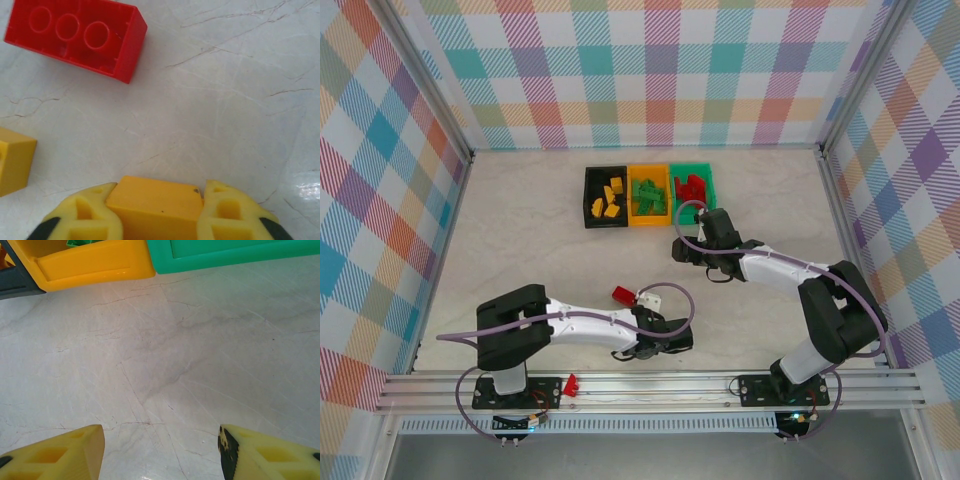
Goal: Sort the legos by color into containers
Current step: Pick up the lego from the middle-left of the table, then place the lego in the container.
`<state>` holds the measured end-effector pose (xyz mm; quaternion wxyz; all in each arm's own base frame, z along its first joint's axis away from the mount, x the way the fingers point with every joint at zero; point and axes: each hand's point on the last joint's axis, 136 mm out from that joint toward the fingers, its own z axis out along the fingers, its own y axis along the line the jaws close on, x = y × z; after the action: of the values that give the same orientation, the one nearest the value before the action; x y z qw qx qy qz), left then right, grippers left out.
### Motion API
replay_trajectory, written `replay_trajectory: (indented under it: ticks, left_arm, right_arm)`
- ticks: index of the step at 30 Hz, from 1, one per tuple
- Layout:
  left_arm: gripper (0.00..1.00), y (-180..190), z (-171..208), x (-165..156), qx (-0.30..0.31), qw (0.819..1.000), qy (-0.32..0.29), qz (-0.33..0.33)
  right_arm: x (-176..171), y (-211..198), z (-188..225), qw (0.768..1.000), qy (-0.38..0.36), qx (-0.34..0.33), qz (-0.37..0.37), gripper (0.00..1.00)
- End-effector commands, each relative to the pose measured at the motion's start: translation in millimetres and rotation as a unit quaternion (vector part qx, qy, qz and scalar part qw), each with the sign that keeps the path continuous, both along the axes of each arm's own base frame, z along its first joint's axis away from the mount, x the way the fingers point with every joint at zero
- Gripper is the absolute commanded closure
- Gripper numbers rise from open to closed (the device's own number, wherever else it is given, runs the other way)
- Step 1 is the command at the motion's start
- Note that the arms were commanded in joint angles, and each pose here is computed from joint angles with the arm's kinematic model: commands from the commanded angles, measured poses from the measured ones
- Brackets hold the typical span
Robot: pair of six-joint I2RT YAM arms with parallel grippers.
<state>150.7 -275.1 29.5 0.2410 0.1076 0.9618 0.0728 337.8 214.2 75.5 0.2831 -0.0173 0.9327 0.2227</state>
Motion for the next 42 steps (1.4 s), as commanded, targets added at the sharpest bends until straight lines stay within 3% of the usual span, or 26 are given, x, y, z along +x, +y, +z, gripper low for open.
replay_trajectory:
  ticks: [1, 13, 23, 28, 33, 42]
  left_arm:
    - [0.87, 1, 32, 10, -0.010, 0.999, -0.037, 0.006]
    - [0.90, 17, 92, 65, -0.094, 0.992, -0.077, 0.039]
    - [0.90, 67, 153, 159, -0.127, 0.980, -0.128, 0.084]
    - [0.89, 76, 169, 208, -0.109, 0.981, -0.134, 0.083]
    - [0.90, 77, 176, 254, -0.111, 0.981, -0.134, 0.087]
    - [0.90, 94, 150, 326, -0.147, 0.976, -0.101, 0.122]
  right_arm:
    - [0, 4, 6, 1.000, -0.007, 0.011, 0.002, 0.38]
    - [1, -2, 11, 1.000, -0.017, 0.004, -0.007, 0.38]
    - [1, -2, 10, 1.000, -0.017, 0.003, -0.008, 0.38]
    - [0, -2, 11, 1.000, -0.018, 0.004, -0.007, 0.38]
    - [0, -2, 13, 1.000, -0.021, 0.005, -0.008, 0.38]
    - [1, -4, 14, 1.000, -0.025, 0.001, -0.011, 0.38]
